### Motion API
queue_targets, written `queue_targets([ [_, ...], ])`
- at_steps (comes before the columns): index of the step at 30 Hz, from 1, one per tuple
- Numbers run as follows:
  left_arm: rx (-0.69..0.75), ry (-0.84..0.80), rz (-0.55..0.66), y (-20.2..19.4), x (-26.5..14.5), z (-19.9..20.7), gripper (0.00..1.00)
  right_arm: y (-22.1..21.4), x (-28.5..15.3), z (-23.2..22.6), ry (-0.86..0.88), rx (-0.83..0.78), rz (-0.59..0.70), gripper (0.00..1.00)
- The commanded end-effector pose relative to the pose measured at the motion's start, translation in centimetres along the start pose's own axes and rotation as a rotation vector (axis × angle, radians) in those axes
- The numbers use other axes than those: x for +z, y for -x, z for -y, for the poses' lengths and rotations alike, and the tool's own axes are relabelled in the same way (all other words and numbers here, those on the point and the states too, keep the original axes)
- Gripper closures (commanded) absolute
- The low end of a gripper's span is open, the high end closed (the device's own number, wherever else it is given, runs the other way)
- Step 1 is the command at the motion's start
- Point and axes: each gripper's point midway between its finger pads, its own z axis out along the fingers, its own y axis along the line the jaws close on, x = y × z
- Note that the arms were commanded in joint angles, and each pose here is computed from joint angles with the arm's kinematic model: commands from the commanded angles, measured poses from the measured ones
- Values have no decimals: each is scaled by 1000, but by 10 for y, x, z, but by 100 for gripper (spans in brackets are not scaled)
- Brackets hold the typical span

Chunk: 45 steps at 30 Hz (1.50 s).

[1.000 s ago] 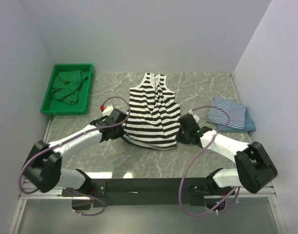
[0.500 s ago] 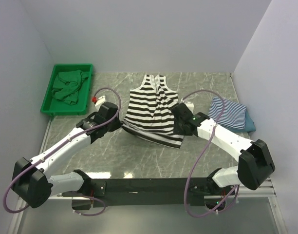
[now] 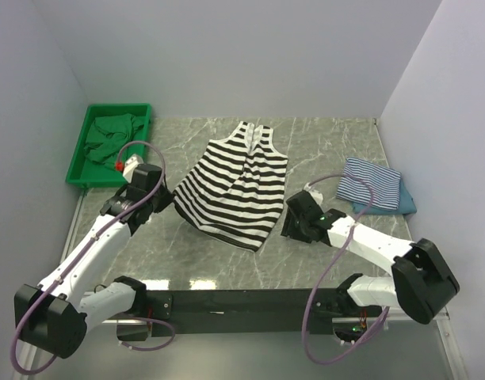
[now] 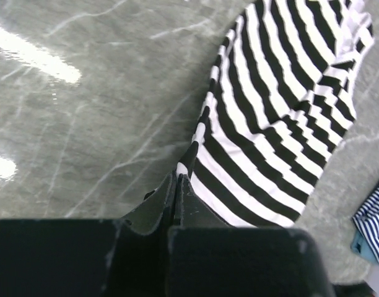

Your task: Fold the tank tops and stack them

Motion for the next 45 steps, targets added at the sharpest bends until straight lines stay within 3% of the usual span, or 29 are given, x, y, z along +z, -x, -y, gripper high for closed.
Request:
queue_targets([
  [1, 18, -95, 3, 15, -9, 32, 99, 11, 6, -53, 204, 98, 33, 43],
  [5, 32, -115, -6, 13, -11, 34, 100, 9, 10, -72, 208, 120, 73, 36],
  [11, 54, -141, -10, 12, -17, 35, 100, -2, 35, -76, 156, 157, 57, 39],
  [13, 62, -149, -18, 11, -18, 36, 99, -2, 40, -79, 139, 143, 42, 51],
  [14, 64, -157, -26, 9, -19, 38, 99, -5, 46, -75, 109, 133, 31, 77],
  [15, 66, -161, -31, 8, -19, 38, 100, -5, 47, -63, 52, 113, 31, 95],
  [17, 76, -190, -41, 5, -23, 41, 99, 9, 40, -57, 19, 103, 62, 100],
  [19, 84, -231, -56, 0, -29, 49, 100, 25, 27, -34, -56, 76, 91, 100],
  [24, 134, -347, -68, -11, -55, 89, 99, 97, -57, -1, -101, 4, 284, 100],
  [26, 133, -350, -72, -12, -57, 97, 99, 129, -84, -8, -115, -48, 301, 100],
  [27, 120, -350, -66, -9, -57, 100, 99, 128, -89, 0, -192, -126, 246, 100],
  [28, 114, -318, -32, -3, -51, 97, 99, 153, -105, -22, -174, -131, 289, 100],
  [31, 68, -240, -29, 4, -27, 79, 99, 150, -70, -60, -197, -280, 170, 100],
  [34, 36, -164, -39, 0, 0, 53, 99, 116, -17, -78, -263, -389, 45, 88],
  [35, 30, -145, -44, -2, 6, 46, 100, 102, 0, -77, -281, -410, 6, 76],
  [39, 16, -53, -86, -26, 33, 8, 99, 71, 20, -67, -260, -376, -31, 46],
  [45, -18, 22, -126, -46, 49, -29, 100, 69, -16, -50, -182, -191, 91, 44],
])
